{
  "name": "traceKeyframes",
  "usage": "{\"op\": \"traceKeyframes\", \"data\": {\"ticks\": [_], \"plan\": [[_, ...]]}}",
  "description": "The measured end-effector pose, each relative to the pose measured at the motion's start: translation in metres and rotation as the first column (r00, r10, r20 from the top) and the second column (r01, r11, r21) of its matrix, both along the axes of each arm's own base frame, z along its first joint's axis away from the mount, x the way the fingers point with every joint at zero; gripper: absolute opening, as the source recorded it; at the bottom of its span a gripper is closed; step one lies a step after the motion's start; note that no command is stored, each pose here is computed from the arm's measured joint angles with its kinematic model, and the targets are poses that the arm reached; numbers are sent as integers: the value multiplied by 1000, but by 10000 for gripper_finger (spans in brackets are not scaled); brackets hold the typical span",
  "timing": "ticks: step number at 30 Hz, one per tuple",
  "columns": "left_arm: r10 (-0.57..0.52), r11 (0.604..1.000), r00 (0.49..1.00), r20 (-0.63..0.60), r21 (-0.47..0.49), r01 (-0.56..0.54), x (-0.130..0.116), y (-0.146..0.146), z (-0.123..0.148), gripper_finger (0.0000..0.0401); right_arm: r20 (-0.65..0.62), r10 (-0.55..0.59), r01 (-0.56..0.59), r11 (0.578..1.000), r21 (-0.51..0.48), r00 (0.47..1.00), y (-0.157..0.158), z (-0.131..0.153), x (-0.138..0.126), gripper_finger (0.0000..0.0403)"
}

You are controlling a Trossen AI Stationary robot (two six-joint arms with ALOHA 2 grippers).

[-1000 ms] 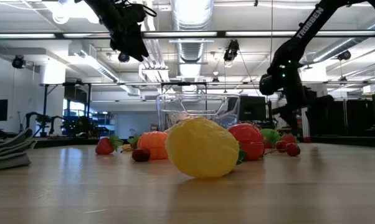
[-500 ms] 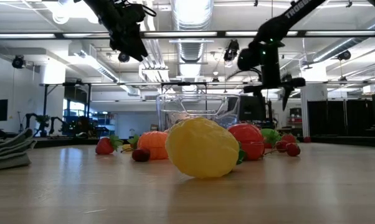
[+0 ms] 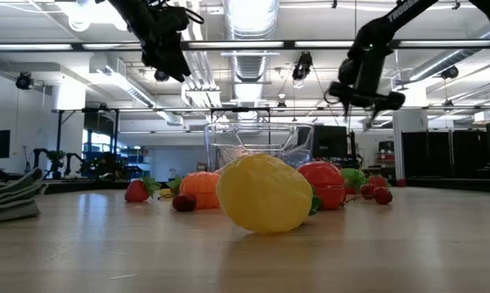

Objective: Pick and placing Produce into tupperware
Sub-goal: Put the red cherry into the transparent container

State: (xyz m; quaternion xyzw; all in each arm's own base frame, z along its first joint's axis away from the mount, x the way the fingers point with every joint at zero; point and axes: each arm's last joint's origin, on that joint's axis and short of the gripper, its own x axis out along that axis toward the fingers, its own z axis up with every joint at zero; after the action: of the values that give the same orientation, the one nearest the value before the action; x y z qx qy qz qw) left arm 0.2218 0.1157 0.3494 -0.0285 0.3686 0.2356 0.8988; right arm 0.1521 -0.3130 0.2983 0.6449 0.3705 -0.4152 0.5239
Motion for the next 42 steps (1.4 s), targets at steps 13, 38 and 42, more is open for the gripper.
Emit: {"op": "traceKeyframes", "data": {"ticks": [13,38,42], "plan": [[2,1000,1000,2,-1,-2,0,0,0,263,281,101,-70,990,-119,954,-16,-43,52,262],[67,997,997,42,30,-68,2,3,3,263,-380,161,-230,963,-142,911,-40,-104,15,262],[67,997,997,46,31,-69,2,3,4,263,-394,173,-274,938,-214,903,-48,-108,19,263]]}}
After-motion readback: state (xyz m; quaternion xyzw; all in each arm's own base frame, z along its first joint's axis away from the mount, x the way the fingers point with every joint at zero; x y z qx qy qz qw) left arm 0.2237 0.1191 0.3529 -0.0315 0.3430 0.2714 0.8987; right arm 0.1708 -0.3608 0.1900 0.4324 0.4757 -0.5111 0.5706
